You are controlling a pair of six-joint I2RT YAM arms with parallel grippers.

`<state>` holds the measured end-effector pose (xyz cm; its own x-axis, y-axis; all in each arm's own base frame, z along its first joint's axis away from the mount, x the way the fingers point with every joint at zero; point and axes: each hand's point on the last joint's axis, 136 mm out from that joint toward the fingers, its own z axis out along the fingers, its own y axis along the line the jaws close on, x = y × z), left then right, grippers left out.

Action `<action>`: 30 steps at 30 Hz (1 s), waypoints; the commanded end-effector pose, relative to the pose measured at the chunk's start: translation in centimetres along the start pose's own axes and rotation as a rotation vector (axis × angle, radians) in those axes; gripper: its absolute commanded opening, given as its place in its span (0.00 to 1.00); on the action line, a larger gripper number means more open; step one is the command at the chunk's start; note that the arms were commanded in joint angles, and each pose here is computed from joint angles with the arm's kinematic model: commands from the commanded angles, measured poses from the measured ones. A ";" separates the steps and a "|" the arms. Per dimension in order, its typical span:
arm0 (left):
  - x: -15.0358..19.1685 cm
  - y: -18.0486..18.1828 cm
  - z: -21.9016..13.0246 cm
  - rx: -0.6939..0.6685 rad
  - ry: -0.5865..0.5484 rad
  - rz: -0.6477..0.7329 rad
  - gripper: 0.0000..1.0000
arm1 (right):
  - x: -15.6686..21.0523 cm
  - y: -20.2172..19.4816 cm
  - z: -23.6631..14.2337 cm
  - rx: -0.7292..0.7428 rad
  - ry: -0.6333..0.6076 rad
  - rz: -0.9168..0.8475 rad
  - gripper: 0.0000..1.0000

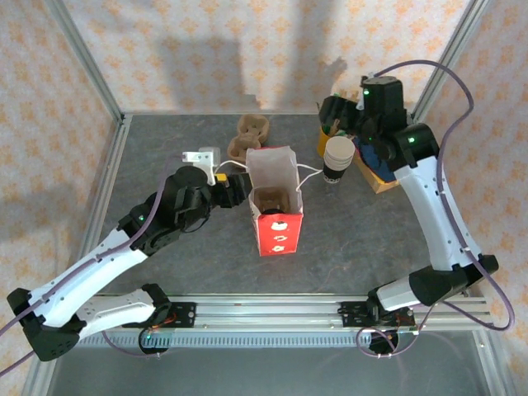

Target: Pack the takeout coffee

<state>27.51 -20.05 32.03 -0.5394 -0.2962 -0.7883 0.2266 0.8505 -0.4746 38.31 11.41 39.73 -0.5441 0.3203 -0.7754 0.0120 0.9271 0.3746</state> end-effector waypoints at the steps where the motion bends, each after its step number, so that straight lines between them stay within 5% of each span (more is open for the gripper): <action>1: -1.6 0.9 -0.2 -0.069 -0.041 0.012 0.77 | -0.9 -2.7 1.5 0.027 -0.004 -0.002 0.90; 14: -2.0 2.0 0.3 -0.128 -0.046 0.021 0.77 | -1.1 -11.2 11.5 0.173 0.081 0.023 0.78; 30: -1.5 2.5 0.4 -0.120 -0.050 0.036 0.77 | -2.0 -12.5 17.7 0.191 0.121 -0.053 0.57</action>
<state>29.22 -18.26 31.54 -0.5150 -0.2828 -0.8092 0.1415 0.9030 -0.4057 53.27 2.74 26.58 -0.6643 0.2800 -0.6930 0.1567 0.9588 0.2371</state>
